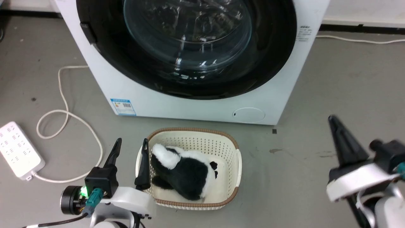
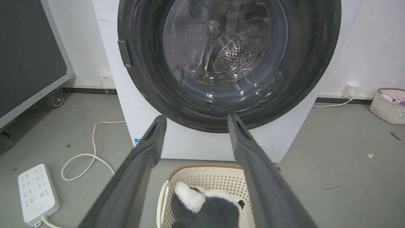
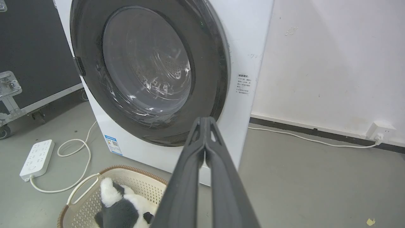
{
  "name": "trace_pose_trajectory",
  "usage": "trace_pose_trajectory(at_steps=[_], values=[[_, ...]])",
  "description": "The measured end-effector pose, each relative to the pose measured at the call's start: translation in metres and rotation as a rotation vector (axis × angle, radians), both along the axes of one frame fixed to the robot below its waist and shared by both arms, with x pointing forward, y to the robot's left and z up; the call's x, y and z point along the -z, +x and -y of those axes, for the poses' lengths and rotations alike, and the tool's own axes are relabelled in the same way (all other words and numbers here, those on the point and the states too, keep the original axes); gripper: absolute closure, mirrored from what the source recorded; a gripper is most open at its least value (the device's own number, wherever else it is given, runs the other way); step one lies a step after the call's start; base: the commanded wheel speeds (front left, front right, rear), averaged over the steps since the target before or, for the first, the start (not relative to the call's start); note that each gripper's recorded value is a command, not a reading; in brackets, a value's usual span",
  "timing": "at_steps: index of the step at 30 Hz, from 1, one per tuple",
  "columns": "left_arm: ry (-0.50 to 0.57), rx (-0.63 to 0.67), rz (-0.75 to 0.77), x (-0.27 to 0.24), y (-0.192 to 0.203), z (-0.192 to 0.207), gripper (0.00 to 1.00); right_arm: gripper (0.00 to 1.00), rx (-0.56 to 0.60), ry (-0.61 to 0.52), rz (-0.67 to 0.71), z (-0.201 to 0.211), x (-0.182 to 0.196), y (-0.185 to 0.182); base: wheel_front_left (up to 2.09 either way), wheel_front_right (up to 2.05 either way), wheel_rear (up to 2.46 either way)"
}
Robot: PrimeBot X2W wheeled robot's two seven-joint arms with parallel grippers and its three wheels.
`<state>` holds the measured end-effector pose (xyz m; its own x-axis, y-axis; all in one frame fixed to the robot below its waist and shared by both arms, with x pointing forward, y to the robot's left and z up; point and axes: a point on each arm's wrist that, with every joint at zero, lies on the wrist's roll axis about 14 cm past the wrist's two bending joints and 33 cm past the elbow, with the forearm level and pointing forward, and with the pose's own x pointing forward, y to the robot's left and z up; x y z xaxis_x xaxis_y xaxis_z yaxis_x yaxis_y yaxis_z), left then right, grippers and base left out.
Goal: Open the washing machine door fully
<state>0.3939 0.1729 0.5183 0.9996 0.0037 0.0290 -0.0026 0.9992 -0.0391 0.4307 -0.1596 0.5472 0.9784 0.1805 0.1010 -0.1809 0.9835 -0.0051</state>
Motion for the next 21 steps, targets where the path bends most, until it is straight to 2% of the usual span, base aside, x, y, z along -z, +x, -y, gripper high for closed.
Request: trace_pose_trajectory(at_steps=[5,10,21], values=[[-0.006,-0.009,0.006,0.000,0.005,-0.002,0.00,1.00,0.002,0.069,0.006,0.003,-0.009,0.021,0.00,0.00,0.00],[-0.017,-0.023,0.012,0.000,0.009,-0.006,0.00,1.00,0.017,0.162,-0.042,0.010,-0.010,0.046,0.00,0.00,0.00],[-0.037,-0.048,0.001,0.011,0.017,-0.012,0.00,1.00,0.034,0.290,-0.141,0.015,-0.005,0.103,0.00,0.00,0.00]])
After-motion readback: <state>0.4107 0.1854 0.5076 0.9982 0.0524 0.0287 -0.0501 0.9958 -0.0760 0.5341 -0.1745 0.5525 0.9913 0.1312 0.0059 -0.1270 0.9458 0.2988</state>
